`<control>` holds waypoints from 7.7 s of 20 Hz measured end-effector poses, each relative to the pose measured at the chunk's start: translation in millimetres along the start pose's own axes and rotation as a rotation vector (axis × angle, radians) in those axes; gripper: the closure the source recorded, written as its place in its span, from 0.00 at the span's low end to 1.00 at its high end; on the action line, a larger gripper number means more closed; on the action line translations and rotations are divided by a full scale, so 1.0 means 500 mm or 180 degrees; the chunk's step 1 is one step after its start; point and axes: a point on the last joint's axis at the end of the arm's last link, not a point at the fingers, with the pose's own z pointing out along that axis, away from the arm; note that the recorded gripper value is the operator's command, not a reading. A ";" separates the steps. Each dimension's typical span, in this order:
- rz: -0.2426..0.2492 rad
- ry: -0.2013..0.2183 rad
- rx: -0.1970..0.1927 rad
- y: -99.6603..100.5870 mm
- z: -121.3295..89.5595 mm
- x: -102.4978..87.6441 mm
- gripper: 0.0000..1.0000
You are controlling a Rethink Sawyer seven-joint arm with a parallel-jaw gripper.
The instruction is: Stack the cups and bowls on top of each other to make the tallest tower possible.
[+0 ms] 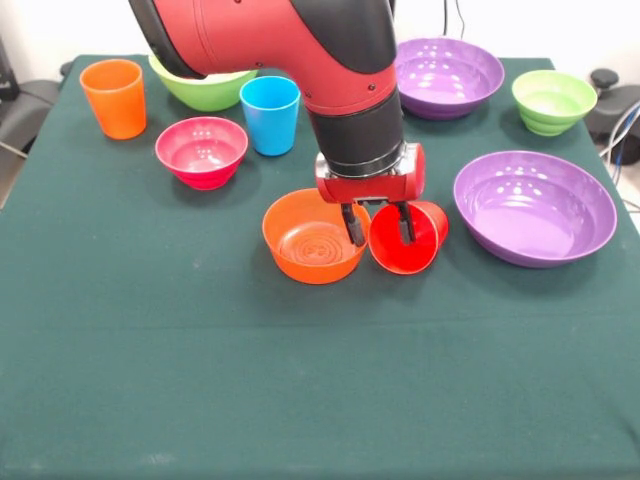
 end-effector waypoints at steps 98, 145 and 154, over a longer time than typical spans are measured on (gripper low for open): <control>0.0104 0.0261 0.0152 -0.073 -0.047 0.105 0.00; 0.0235 0.0105 0.0190 -0.133 -0.101 0.060 0.00; 0.0088 0.0272 0.0221 -0.074 -0.094 0.030 0.00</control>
